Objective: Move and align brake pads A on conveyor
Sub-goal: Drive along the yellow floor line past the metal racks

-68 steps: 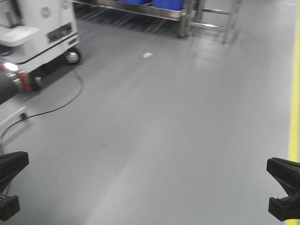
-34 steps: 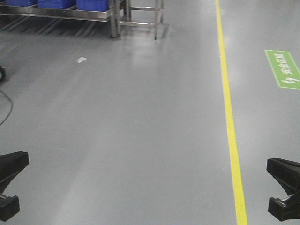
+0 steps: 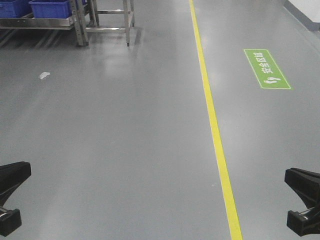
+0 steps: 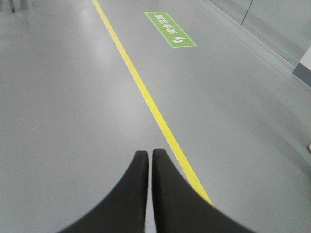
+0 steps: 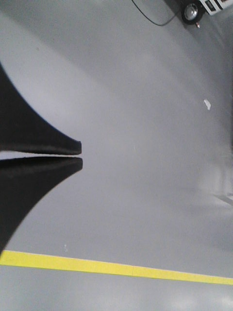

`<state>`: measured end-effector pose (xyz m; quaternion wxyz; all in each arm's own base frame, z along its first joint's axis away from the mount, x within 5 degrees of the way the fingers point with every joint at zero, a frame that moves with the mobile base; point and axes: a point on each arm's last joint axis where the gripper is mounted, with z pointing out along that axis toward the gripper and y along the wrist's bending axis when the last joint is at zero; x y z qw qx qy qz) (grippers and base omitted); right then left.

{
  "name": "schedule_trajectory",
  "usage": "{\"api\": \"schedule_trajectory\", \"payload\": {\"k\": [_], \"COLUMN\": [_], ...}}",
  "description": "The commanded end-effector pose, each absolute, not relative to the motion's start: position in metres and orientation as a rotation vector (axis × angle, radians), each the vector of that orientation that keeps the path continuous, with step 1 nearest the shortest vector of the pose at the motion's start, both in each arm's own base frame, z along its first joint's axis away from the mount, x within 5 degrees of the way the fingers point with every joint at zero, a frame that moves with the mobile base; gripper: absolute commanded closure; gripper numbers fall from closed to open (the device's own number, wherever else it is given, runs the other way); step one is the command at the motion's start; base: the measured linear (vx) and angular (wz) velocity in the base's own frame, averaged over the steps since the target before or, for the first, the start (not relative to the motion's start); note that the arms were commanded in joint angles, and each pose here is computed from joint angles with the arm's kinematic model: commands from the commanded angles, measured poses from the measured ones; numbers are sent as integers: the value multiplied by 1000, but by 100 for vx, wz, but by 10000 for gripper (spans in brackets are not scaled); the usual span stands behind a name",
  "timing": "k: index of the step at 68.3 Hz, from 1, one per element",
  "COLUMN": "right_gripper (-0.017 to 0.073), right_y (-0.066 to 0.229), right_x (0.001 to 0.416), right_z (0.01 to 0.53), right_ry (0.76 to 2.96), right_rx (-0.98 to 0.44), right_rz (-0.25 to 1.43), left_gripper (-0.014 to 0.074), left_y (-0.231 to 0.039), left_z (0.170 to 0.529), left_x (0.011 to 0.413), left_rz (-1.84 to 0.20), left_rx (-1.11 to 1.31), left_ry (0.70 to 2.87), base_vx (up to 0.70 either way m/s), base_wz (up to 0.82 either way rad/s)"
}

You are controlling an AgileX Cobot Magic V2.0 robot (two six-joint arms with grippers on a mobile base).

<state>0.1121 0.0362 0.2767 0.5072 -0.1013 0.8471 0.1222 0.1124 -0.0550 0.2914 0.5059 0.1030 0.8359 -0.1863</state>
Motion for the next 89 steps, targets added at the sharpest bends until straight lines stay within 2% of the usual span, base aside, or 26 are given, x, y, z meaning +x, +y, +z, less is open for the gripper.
{"api": "schedule_trajectory", "payload": {"k": [1, 89], "right_gripper": [568, 568], "right_y": [36, 36], "right_x": [116, 116], "right_z": [290, 290], "right_ry": [1960, 1960], "right_rx": [-232, -232], "right_rz": [286, 286], "left_gripper": [600, 600], "left_y": [-56, -56], "left_z": [306, 306], "left_x": [115, 115], "left_rz": [-470, -470], "left_rx": [235, 235], "left_ry": [1924, 1924], "base_vx": [32, 46], "base_wz": [-16, -6]}}
